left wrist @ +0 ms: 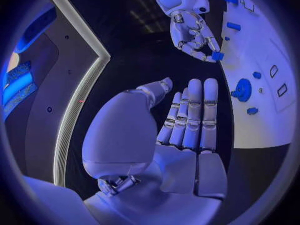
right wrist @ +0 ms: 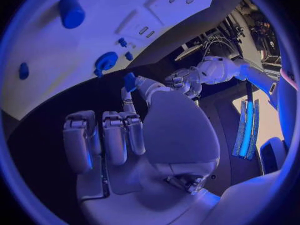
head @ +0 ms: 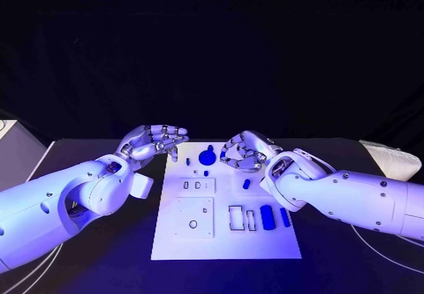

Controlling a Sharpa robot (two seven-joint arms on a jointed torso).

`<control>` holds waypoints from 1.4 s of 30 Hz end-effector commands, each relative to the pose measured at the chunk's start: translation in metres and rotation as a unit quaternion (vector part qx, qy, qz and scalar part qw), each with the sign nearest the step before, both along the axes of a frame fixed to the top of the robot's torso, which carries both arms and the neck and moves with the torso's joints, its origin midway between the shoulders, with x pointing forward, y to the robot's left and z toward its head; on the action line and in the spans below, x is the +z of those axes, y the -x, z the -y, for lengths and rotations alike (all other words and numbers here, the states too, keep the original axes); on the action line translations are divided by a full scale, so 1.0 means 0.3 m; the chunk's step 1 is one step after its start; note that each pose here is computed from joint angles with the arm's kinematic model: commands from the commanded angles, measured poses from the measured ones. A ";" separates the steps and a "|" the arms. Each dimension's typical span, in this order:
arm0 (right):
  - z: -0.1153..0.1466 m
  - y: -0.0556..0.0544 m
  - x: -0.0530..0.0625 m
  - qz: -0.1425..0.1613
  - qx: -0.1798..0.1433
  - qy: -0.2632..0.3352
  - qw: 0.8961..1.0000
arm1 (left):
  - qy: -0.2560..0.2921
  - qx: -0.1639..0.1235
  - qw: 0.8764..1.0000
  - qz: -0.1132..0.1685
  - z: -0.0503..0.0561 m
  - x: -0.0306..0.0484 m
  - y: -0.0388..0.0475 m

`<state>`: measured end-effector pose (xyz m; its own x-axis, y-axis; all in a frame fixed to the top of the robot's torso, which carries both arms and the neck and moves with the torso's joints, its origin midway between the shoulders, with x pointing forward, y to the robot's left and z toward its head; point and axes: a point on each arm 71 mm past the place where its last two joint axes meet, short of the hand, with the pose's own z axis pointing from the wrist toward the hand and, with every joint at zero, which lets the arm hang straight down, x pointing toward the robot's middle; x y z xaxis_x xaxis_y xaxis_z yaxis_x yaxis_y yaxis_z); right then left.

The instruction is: Assemble the parts on the task board

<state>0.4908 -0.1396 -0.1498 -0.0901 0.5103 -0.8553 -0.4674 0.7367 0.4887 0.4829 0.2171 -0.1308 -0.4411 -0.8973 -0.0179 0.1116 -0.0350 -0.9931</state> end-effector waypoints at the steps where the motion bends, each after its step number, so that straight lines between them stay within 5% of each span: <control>1: -0.033 0.005 -0.016 -0.003 -0.006 0.029 1.000 | 0.002 -0.008 1.000 0.003 0.009 0.003 0.002; 23: -0.212 0.085 -0.116 -0.033 0.022 0.086 0.996 | 0.003 -0.010 1.000 0.000 0.017 -0.004 0.001; 42: -0.238 0.091 -0.150 -0.015 0.013 0.119 0.993 | 0.002 -0.009 1.000 -0.001 0.010 -0.007 0.001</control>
